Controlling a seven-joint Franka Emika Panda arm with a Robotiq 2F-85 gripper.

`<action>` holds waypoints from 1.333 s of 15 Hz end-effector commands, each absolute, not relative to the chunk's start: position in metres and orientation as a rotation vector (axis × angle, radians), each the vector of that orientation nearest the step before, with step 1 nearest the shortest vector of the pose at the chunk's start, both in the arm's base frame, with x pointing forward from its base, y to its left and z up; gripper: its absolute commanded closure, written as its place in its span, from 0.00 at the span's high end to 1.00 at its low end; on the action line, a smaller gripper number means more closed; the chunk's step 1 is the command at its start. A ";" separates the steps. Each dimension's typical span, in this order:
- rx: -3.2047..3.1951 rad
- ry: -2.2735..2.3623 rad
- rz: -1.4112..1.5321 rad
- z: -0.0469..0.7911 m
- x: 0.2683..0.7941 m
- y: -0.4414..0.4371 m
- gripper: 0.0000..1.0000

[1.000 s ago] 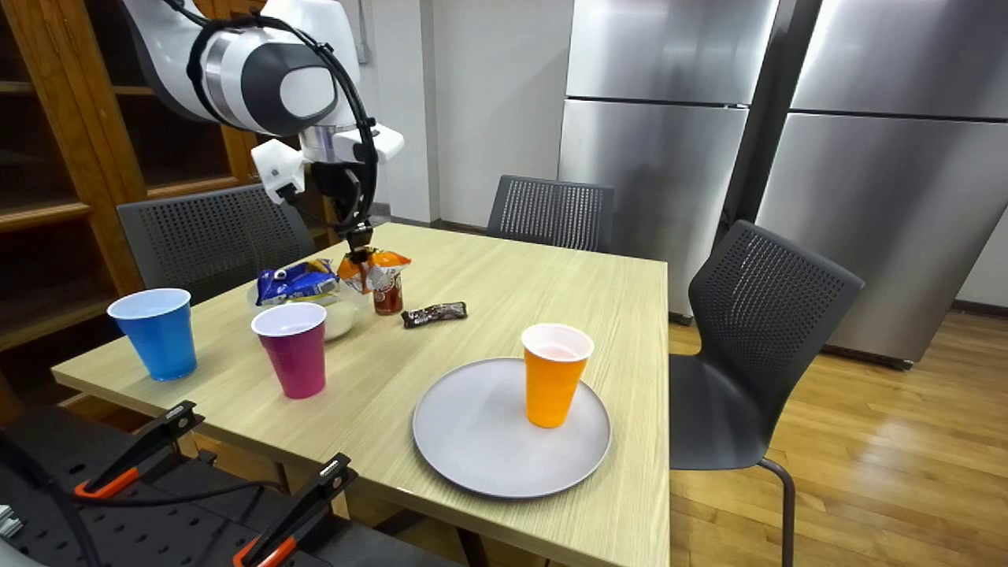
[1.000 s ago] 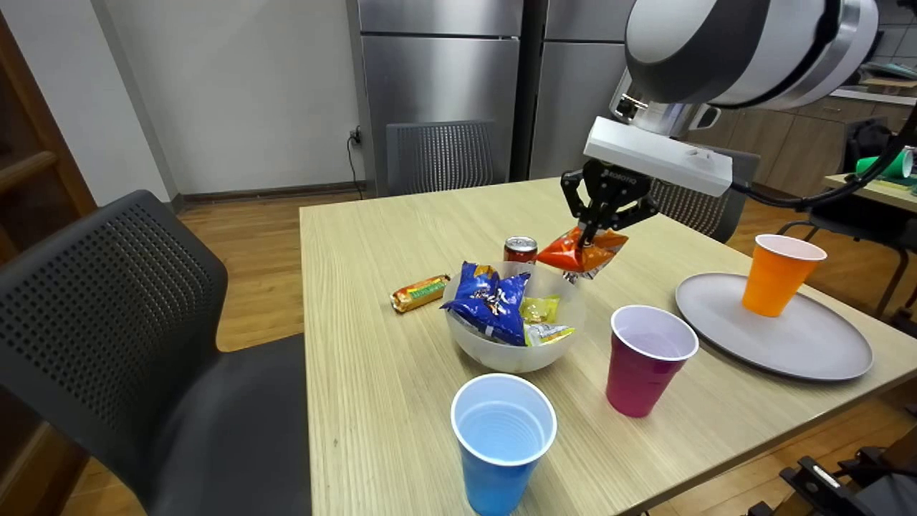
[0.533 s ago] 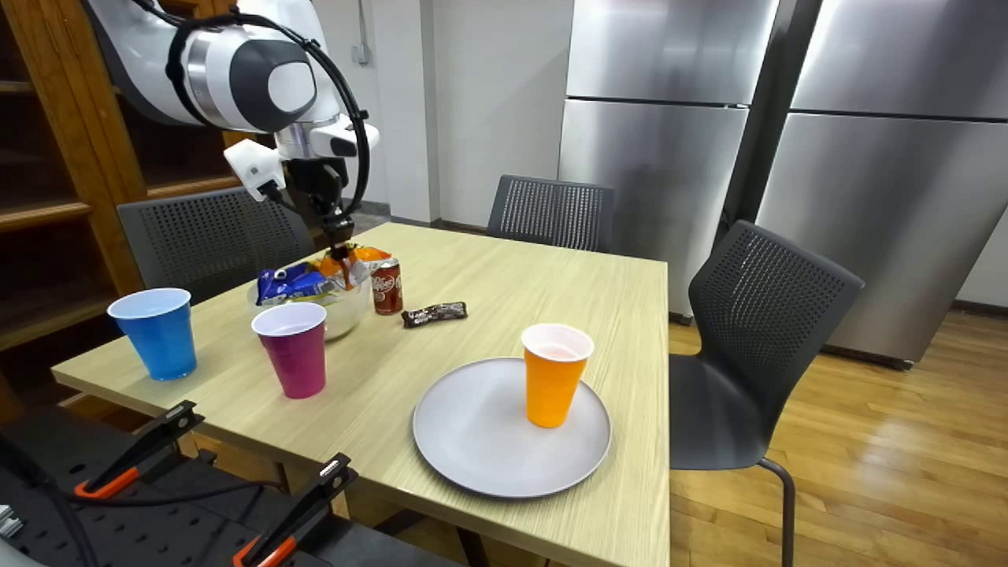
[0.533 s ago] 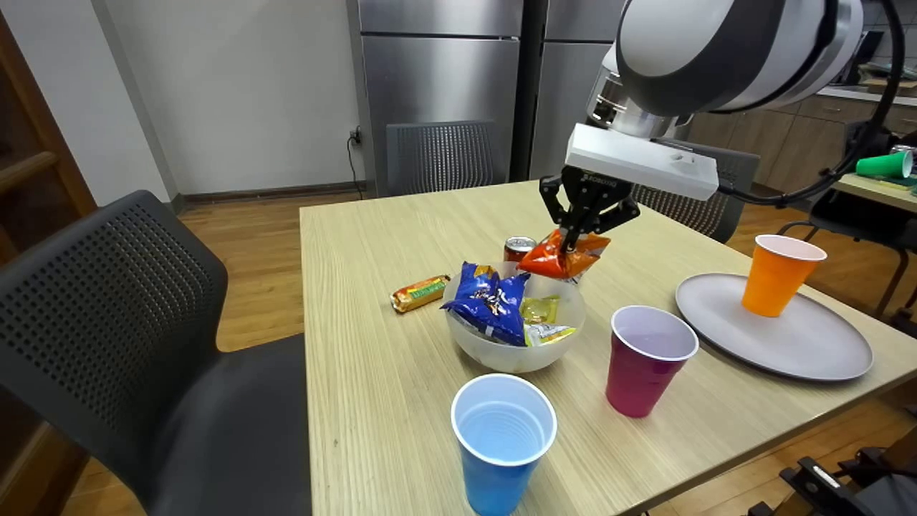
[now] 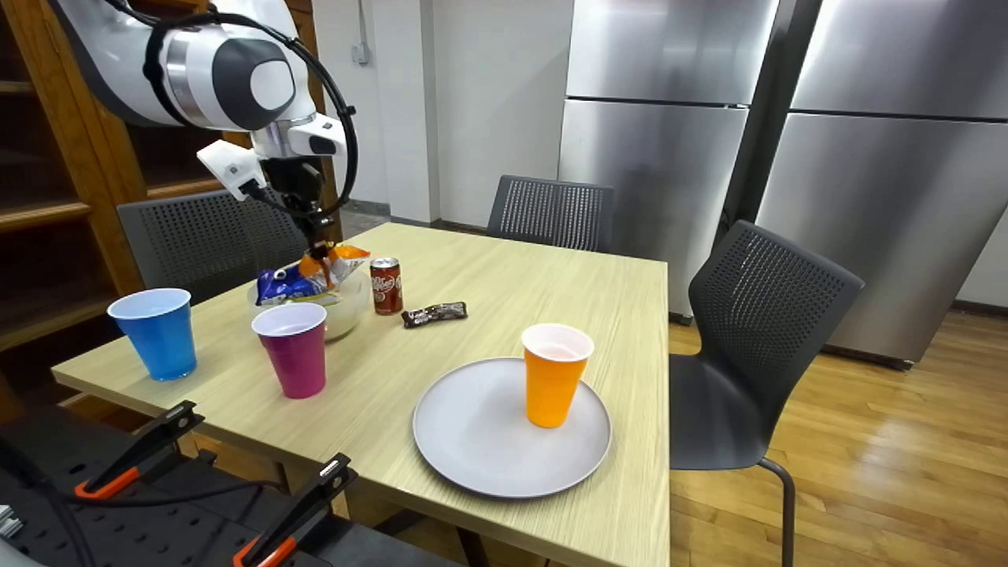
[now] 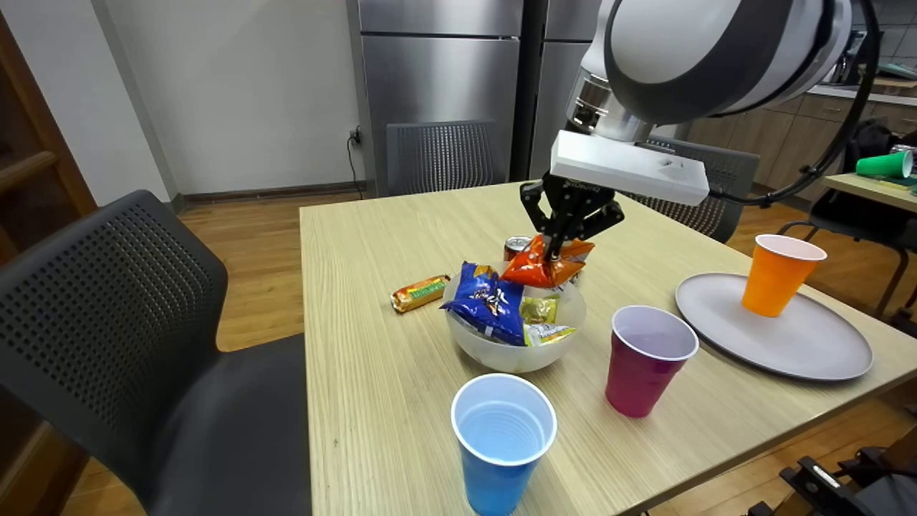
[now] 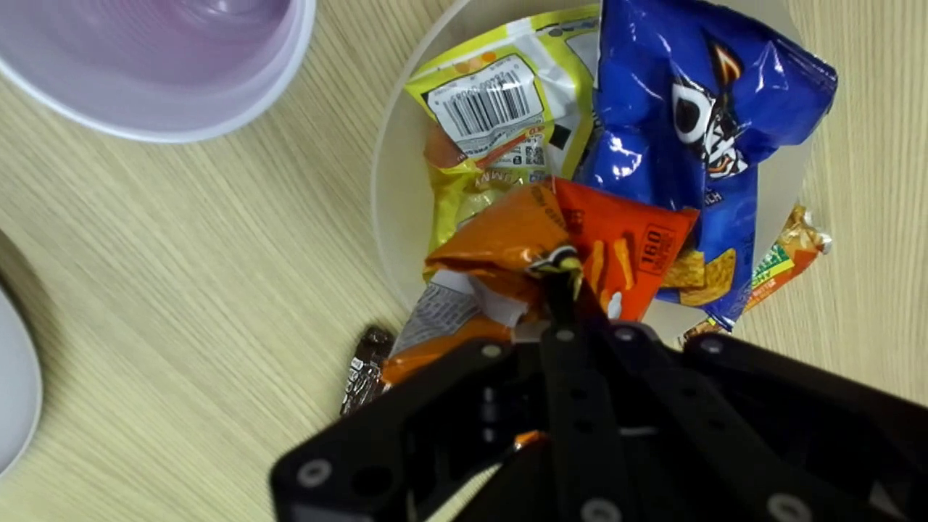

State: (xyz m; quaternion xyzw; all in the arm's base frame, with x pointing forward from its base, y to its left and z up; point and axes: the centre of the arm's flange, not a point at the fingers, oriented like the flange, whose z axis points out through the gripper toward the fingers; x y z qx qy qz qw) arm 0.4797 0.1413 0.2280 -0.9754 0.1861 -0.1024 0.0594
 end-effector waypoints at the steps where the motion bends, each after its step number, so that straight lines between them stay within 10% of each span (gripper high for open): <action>1: -2.981 0.524 -0.258 0.231 0.476 0.154 0.00; 20: -3.005 0.548 -0.169 0.191 0.495 0.157 0.00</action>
